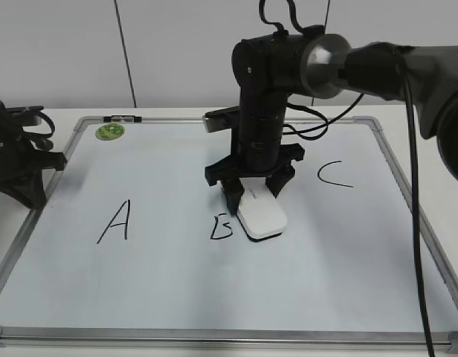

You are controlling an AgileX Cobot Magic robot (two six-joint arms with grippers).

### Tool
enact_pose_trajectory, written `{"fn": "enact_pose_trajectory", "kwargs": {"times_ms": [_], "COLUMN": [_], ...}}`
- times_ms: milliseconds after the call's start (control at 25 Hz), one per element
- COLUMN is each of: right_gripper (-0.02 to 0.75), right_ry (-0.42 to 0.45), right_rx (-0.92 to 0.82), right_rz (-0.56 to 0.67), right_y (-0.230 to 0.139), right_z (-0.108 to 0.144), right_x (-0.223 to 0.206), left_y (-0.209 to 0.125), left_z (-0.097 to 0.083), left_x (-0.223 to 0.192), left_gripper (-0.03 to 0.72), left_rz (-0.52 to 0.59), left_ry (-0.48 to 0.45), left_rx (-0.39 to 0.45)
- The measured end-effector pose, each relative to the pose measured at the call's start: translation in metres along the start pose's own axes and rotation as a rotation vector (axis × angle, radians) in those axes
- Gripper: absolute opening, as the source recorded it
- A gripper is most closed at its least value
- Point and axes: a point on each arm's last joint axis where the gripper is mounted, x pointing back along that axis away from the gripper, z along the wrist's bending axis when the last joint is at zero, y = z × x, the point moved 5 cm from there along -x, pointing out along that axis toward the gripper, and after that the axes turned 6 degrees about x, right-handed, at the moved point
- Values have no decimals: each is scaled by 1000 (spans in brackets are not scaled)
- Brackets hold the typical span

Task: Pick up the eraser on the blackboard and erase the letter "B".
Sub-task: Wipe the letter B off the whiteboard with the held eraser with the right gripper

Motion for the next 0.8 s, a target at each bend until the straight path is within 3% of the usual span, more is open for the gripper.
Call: {"fn": "enact_pose_trajectory", "kwargs": {"times_ms": [800], "right_gripper": [518], "right_ry": [-31], "right_rx": [100], "right_rz": [7], "right_y": [-1], "right_z": [8], "right_x": [-1], "left_y": [0], "left_z": [0], "left_x": [0], "left_gripper": [74], "left_rz": [0], "left_ry": [-2], "left_rx": [1]}}
